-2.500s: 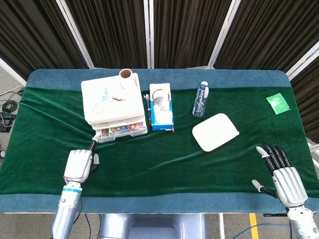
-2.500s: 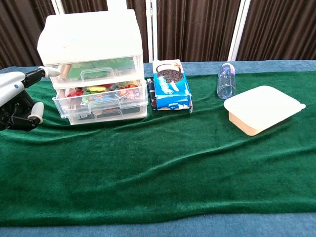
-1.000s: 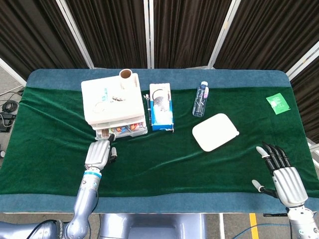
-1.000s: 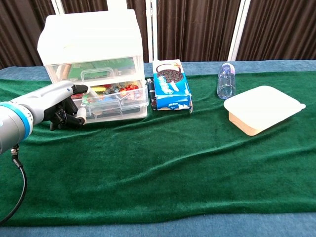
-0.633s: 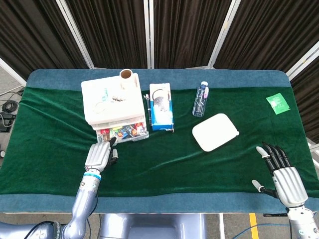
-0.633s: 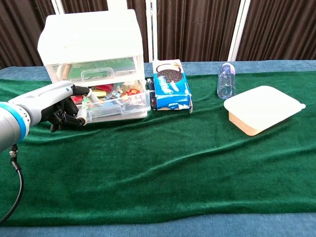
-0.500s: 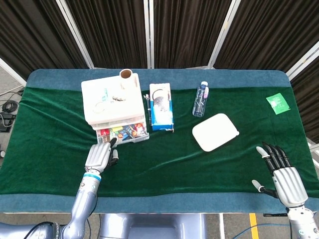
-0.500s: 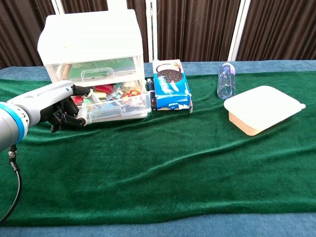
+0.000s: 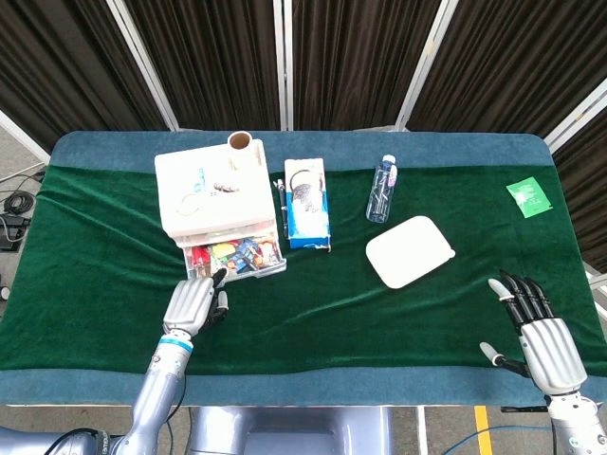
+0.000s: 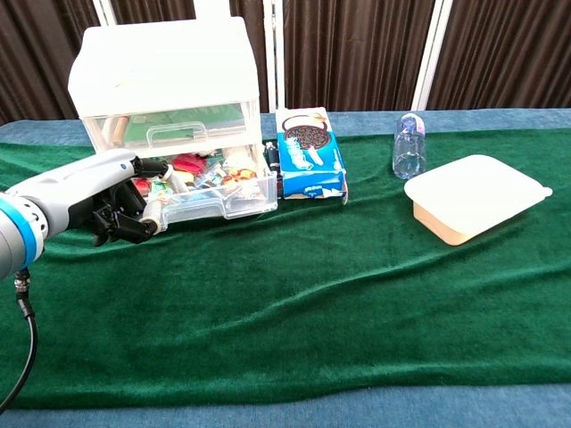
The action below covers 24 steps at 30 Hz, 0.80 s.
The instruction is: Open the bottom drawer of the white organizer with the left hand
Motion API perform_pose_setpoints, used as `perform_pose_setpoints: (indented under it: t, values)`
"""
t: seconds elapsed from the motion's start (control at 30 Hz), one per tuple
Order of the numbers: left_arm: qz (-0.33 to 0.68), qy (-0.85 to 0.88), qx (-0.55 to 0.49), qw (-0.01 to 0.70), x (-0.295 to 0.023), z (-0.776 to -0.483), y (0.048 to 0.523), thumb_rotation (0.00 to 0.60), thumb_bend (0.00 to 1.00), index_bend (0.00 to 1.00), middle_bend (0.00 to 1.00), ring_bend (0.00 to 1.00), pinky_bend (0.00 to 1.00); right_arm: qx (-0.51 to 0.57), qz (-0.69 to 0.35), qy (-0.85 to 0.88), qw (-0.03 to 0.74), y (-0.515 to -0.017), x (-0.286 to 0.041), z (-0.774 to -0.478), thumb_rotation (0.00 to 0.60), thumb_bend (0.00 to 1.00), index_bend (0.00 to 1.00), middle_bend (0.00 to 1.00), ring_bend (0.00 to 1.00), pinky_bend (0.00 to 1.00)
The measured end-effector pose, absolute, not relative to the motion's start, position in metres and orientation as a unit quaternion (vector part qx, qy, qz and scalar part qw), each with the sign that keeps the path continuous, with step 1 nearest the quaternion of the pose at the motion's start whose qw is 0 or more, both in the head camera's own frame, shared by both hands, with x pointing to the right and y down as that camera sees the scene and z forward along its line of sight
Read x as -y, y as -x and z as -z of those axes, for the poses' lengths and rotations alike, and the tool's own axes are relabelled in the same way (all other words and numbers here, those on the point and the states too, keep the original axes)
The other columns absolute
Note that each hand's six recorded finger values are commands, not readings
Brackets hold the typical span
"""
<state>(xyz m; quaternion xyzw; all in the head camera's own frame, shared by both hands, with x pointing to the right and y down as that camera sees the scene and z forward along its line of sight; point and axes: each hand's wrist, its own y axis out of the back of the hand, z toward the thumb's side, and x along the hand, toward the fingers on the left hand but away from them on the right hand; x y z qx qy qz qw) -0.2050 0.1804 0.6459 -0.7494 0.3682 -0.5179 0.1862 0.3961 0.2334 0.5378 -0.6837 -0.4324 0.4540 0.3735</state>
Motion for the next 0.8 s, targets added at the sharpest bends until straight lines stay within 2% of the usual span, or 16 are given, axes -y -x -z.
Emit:
perform_pose_setpoints:
  t: [0.8]
  values:
    - [0.511, 0.758, -0.361, 0.186, -0.1881, -0.6429, 0.201, 0.6, 0.78, 0.29, 0.89, 0.75, 0.73, 0.432, -0.454, 0.684, 0.374, -0.3962, -0.2333, -0.5376, 0.6, 0.09, 0.0, 0.0, 0.0, 0.0]
